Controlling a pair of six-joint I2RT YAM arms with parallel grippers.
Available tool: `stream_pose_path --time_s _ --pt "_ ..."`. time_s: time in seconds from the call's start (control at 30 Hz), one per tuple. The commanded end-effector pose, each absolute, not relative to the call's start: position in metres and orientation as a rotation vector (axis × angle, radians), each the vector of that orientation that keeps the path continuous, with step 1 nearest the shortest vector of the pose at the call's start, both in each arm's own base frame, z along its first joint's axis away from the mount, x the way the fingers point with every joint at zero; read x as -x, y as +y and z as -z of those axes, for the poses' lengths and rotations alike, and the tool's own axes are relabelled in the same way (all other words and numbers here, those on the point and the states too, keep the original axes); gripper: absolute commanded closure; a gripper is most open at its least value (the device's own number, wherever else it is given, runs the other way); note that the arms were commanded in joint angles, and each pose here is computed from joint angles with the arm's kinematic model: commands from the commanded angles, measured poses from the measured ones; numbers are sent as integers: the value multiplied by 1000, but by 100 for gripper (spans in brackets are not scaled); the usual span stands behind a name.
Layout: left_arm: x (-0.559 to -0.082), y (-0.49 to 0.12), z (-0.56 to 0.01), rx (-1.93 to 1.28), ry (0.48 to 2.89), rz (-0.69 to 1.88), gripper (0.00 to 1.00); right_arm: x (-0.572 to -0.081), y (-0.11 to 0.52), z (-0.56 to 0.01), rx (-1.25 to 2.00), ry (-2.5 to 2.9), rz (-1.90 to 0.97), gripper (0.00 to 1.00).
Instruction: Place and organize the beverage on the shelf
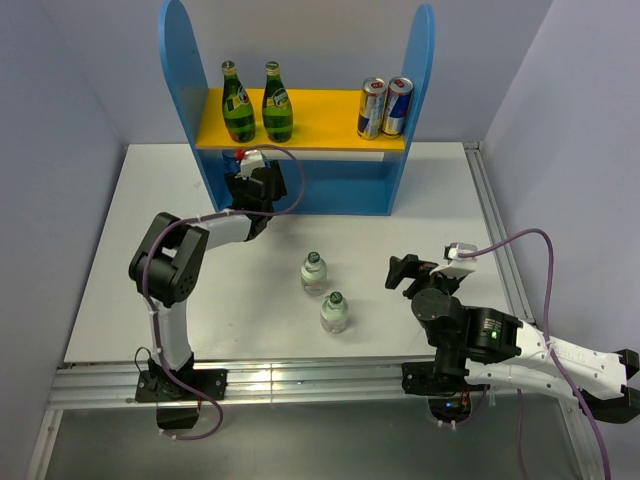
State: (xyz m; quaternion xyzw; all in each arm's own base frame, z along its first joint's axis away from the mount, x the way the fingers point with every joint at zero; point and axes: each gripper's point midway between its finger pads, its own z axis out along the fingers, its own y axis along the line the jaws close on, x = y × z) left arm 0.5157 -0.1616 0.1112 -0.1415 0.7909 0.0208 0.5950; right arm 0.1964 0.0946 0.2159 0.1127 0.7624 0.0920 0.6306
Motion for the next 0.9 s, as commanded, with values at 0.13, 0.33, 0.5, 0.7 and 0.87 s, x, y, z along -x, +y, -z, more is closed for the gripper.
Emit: stream_pose_path --time_s 0.13,0.33,0.5,0.7,0.87 --pt "-506 -186 -143 226 1805 75 1 -198 95 -217 -286 1731 -211 2" --pt "-491 -187 -147 184 1813 97 1 -198 96 -216 -285 1732 -205 2" --pt "-470 -188 -154 161 1821 98 1 -199 96 -215 -281 1736 -191 2" --pt "-421 -187 -169 141 1830 56 1 -199 97 -215 -279 1737 -188 2" --pt "-365 -200 -180 147 1891 141 1 -199 95 -215 -285 1737 -185 2"
